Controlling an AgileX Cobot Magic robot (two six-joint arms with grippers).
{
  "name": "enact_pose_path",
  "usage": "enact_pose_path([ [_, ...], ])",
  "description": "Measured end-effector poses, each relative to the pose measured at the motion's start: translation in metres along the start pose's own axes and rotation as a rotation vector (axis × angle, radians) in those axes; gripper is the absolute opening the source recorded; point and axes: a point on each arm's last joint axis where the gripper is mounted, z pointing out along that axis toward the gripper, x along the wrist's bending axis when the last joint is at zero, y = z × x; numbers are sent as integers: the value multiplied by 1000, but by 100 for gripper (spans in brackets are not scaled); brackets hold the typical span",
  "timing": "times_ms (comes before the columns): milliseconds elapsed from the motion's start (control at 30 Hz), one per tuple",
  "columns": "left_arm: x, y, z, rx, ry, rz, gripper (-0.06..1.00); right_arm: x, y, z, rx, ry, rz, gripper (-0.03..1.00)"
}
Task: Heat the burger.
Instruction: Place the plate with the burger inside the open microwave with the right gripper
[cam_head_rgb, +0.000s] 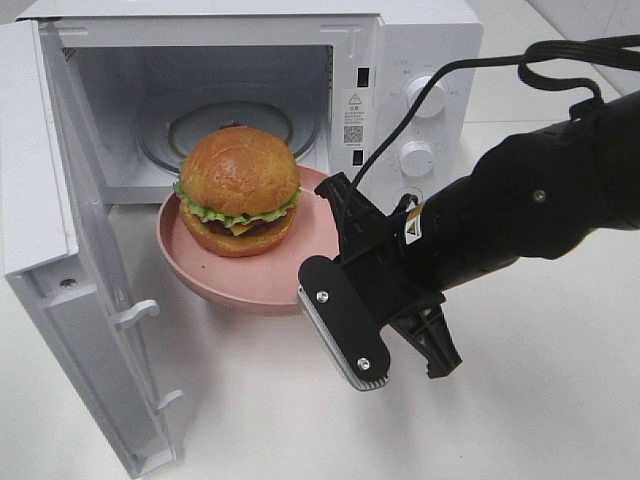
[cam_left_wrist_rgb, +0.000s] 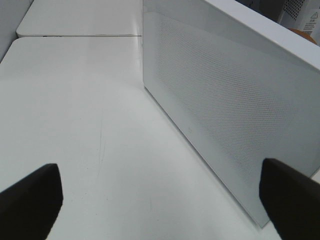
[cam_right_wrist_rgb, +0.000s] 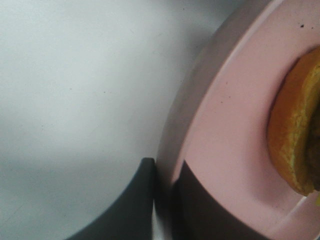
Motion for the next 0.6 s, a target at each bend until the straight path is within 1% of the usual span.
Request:
enact_pose_path([
  [300,0,0,0,0,0,0,99,-15,2,14,-1,-6,1,5],
  [433,0,0,0,0,0,0,99,-30,0,22,3,-26,-2,5],
  [600,0,0,0,0,0,0,99,-38,0,28,12,-28,6,5],
])
